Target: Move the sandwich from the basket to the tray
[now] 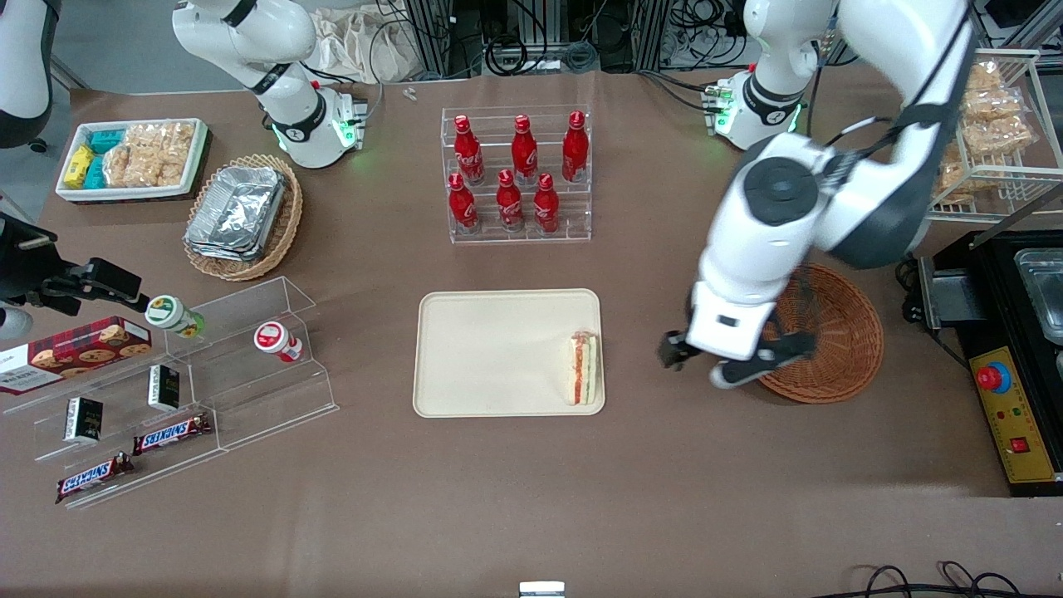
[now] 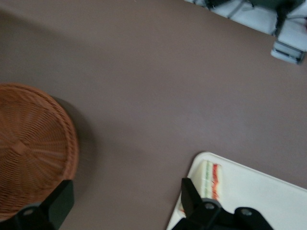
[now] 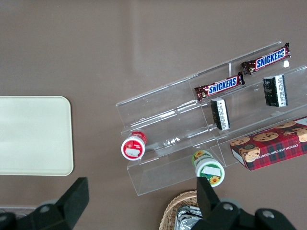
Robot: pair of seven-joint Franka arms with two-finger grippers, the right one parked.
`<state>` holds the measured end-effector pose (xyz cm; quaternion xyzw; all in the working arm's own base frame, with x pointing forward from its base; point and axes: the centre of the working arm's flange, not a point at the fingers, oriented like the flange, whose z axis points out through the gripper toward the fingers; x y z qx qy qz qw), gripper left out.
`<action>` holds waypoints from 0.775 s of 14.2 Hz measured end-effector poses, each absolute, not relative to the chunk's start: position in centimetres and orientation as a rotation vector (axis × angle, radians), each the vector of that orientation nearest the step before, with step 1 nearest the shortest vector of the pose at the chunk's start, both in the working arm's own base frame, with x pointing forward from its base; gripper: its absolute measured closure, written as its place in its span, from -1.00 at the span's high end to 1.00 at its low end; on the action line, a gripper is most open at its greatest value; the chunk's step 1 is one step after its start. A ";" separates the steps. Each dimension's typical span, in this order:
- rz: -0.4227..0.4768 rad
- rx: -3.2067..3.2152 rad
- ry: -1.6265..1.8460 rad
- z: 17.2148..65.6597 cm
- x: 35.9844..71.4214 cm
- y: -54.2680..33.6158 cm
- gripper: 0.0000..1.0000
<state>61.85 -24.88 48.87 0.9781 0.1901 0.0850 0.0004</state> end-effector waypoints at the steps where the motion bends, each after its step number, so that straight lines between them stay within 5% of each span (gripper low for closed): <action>1: 0.261 3.087 0.591 50.0 62.1 -22.5 0.99; 6: 0.136 3.150 0.526 51.0 60.4 -15.1 0.99; 11: 0.128 3.105 0.575 50.7 57.0 -11.5 0.99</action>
